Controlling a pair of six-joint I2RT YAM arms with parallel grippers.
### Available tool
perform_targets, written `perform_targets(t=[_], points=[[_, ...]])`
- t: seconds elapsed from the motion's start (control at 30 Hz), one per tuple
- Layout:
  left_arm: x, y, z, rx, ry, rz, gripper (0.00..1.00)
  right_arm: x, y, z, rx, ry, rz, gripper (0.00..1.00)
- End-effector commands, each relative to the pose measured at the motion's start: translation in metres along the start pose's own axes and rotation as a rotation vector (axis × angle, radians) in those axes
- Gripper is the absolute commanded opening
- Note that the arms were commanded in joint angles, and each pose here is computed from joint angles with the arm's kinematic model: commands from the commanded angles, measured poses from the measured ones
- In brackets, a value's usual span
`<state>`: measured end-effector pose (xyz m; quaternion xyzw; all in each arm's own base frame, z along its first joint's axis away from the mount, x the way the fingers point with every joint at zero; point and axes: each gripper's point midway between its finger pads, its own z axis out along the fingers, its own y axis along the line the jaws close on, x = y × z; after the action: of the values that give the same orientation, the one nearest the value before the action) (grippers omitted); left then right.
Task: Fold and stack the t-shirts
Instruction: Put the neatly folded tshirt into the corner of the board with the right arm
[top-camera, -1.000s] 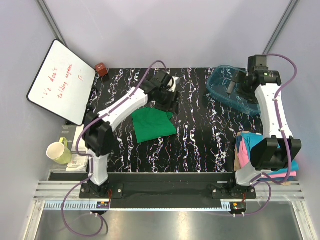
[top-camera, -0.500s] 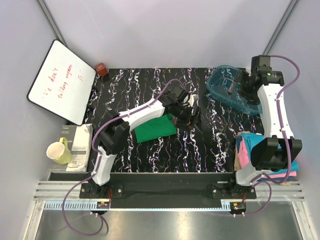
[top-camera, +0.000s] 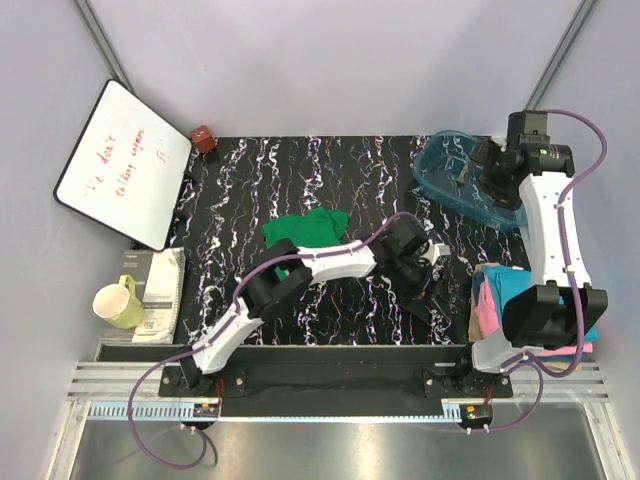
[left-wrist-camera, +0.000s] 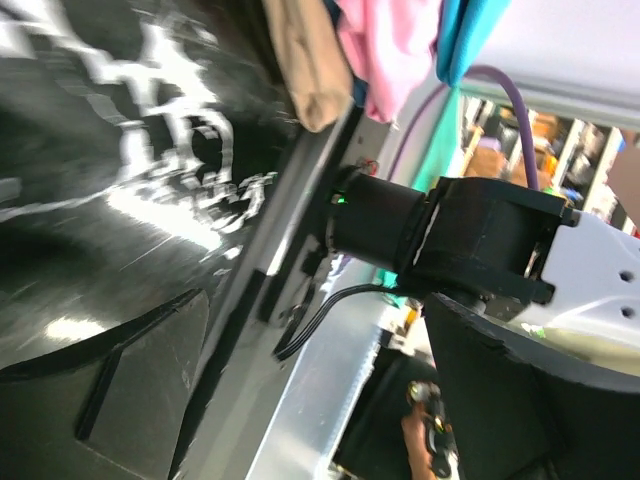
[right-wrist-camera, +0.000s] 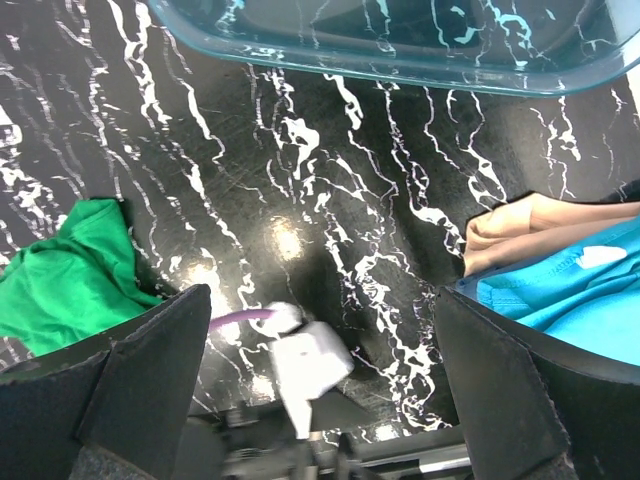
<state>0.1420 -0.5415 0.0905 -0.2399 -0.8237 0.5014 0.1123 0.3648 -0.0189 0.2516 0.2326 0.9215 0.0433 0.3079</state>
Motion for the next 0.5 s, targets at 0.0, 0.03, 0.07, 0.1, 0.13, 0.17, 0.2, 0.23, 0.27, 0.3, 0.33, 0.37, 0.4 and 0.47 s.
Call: perform_targets(t=[0.0, 0.03, 0.07, 0.1, 0.13, 0.17, 0.2, 0.23, 0.27, 0.3, 0.33, 0.37, 0.4, 0.47], points=[[-0.012, -0.029, 0.007, 0.137, -0.025, 0.026, 0.94, -0.006, 0.013, -0.021, -0.086, -0.038, 0.013, 1.0], [-0.013, -0.028, 0.015, 0.15, -0.029, 0.034, 0.94, -0.007, 0.016, -0.023, -0.102, -0.041, 0.013, 1.0], [-0.015, -0.029, 0.019, 0.159, -0.036, 0.022, 0.95, -0.006, 0.022, -0.025, -0.135, -0.029, 0.011, 1.0], [-0.018, -0.032, 0.023, 0.17, -0.044, 0.025, 0.95, -0.005, 0.025, -0.025, -0.149, -0.023, 0.015, 1.0], [-0.018, -0.028, 0.032, 0.18, -0.042, 0.021, 0.95, -0.004, 0.027, -0.027, -0.164, -0.019, 0.016, 1.0], [-0.019, -0.029, 0.035, 0.186, -0.038, 0.005, 0.95, -0.002, 0.032, -0.029, -0.19, -0.01, 0.016, 1.0], [-0.02, -0.028, 0.037, 0.189, -0.038, 0.005, 0.95, -0.001, 0.033, -0.031, -0.2, -0.009, 0.012, 1.0], [-0.021, -0.03, 0.036, 0.195, -0.047, 0.016, 0.96, 0.001, 0.032, -0.031, -0.198, -0.003, 0.014, 1.0], [-0.023, -0.029, 0.033, 0.188, -0.059, 0.02, 0.96, 0.001, 0.028, -0.032, -0.177, -0.009, 0.016, 1.0], [-0.023, -0.028, 0.027, 0.173, -0.082, 0.019, 0.97, 0.002, 0.025, -0.033, -0.164, -0.014, 0.007, 1.0], [-0.028, -0.022, 0.018, 0.16, -0.106, 0.024, 0.97, 0.006, 0.02, -0.034, -0.142, -0.004, -0.002, 1.0], [-0.031, -0.019, 0.012, 0.141, -0.13, 0.029, 0.97, 0.007, 0.014, -0.034, -0.11, -0.001, -0.011, 1.0], [-0.03, -0.019, 0.0, 0.12, -0.145, 0.035, 0.97, 0.012, 0.009, -0.035, -0.087, 0.024, -0.035, 1.0], [-0.036, 0.003, -0.023, 0.029, -0.185, 0.039, 0.98, 0.018, -0.002, -0.028, -0.029, 0.073, -0.059, 1.0]])
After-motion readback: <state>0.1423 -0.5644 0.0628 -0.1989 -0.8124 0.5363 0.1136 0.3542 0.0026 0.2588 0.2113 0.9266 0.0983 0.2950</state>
